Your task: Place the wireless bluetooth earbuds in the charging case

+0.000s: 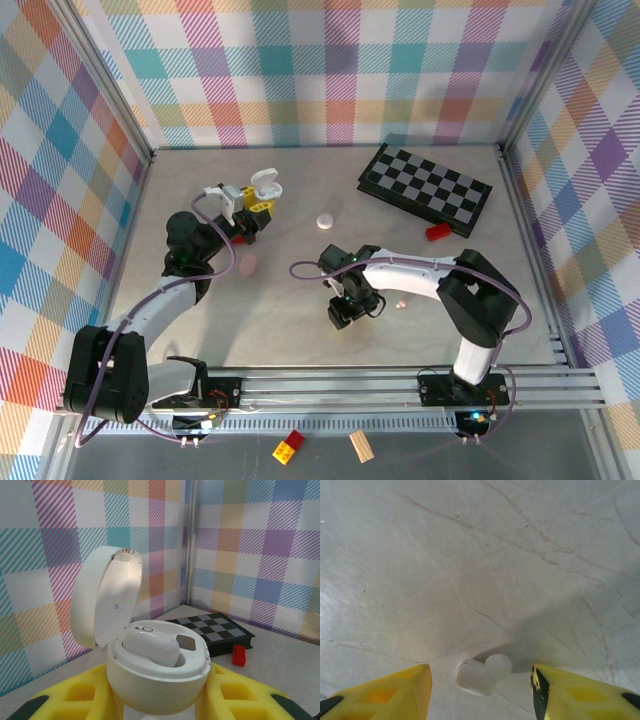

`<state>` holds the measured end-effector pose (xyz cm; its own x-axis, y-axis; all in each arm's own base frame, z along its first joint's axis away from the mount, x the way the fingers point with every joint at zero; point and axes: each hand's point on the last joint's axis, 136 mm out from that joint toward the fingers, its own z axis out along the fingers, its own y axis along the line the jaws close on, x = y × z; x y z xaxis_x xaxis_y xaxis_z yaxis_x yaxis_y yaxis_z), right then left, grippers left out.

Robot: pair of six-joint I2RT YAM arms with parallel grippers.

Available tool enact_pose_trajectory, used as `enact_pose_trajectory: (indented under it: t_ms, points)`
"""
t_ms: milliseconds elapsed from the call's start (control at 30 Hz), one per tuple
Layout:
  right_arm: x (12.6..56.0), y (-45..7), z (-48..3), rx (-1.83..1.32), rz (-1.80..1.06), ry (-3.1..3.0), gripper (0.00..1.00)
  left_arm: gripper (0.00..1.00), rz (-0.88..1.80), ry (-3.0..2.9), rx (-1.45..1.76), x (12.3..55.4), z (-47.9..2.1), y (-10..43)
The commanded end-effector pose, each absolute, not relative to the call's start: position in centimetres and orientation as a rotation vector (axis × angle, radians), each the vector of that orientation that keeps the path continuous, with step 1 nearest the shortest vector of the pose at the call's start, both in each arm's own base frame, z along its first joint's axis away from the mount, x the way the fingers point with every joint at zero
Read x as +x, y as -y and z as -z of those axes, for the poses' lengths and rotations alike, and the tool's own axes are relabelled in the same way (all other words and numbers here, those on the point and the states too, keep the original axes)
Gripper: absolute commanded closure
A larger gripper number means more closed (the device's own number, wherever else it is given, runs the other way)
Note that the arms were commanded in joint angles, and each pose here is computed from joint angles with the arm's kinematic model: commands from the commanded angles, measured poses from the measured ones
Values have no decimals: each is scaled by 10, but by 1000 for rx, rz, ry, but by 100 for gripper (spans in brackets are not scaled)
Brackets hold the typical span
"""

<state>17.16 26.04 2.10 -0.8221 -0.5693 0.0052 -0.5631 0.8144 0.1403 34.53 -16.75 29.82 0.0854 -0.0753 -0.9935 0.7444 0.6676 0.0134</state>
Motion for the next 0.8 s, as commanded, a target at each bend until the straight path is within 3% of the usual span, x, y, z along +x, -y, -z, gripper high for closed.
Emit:
enact_pose_trajectory:
  t_ms: [0,467,667,767]
  points:
    - [177,-254,-18,901,93,2961,50,66,669,-1345,631,342,-302,165]
    - [209,-228,-21,686,-104,3096,54,66,680,-1349,631,340,-300,166]
    - [213,-238,-41,795,28,3151,51,66,657,-1373,614,343,-295,162]
    - [213,-239,-51,920,-56,3174,51,66,626,-1409,565,354,-288,154]
